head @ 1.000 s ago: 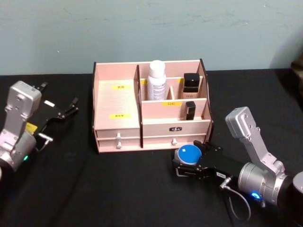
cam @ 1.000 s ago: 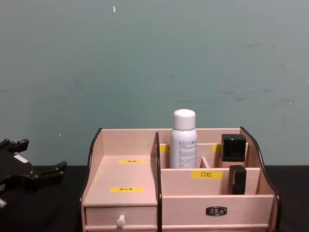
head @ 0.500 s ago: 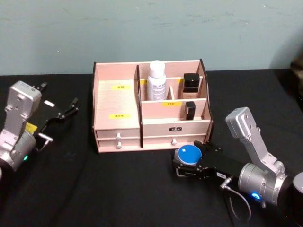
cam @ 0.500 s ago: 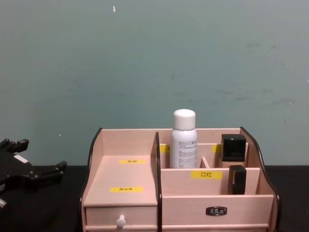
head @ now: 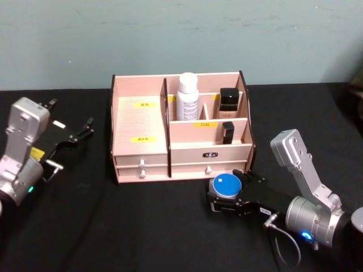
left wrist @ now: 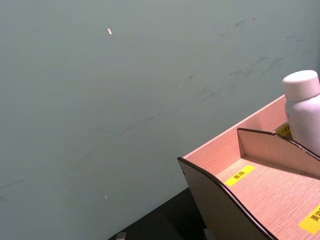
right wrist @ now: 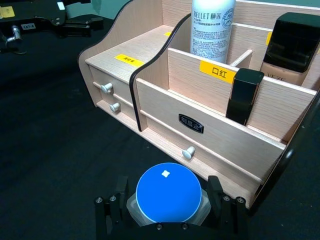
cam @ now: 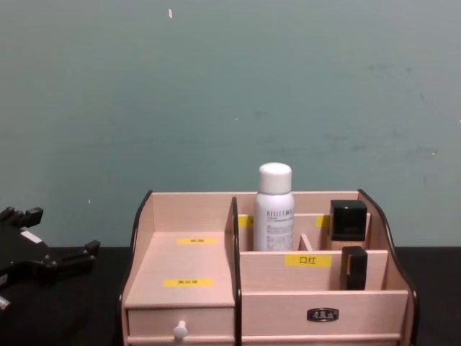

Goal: Pick up the facial cleanser and watermelon frost from the table and place them into the tiered storage box.

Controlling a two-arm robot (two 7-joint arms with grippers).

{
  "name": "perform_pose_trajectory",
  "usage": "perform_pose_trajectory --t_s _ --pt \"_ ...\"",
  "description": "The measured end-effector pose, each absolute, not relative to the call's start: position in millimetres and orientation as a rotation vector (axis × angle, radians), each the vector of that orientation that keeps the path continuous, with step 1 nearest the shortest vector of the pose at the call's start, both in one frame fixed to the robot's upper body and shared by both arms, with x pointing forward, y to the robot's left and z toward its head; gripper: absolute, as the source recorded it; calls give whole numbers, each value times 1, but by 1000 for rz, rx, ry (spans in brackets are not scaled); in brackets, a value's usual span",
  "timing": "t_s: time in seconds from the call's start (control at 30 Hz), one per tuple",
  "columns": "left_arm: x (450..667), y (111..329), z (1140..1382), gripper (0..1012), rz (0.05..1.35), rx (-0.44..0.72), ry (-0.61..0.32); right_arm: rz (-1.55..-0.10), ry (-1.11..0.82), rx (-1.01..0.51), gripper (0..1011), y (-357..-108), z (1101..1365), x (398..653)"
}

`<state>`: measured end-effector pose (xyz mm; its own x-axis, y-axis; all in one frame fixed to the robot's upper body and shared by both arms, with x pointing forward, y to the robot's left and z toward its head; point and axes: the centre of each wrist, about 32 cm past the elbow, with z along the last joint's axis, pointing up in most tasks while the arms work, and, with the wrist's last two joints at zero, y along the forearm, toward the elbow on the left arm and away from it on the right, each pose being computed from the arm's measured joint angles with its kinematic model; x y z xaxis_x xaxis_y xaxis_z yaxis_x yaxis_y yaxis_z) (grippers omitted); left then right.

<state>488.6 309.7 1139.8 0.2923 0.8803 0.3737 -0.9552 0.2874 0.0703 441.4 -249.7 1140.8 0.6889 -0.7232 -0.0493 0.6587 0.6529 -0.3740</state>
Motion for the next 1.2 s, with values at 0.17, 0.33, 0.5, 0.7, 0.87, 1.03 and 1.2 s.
perform_pose_trajectory --t_s 0.17,0.33,0.5,0.7,0.87,1.03,1.2 --pt "489 310 1140 1001 1248 304 -285 -790 201 -341 991 -250 1141 441" --pt "489 310 1140 1001 1248 305 -285 -790 201 -341 886 -250 1141 442" --pt "489 310 1140 1001 1248 304 -285 -789 202 -339 797 -250 1141 442" --pt "489 310 1140 1001 1248 304 -285 -789 201 -339 742 -250 1141 442" --pt "489 310 1140 1001 1248 304 -285 -789 201 -339 735 -250 1141 442" --pt "489 310 1140 1001 1248 304 -285 -789 201 -339 735 -250 1141 442" --pt "489 310 1140 1001 1248 304 -285 -776 205 -329 735 -250 1141 441"
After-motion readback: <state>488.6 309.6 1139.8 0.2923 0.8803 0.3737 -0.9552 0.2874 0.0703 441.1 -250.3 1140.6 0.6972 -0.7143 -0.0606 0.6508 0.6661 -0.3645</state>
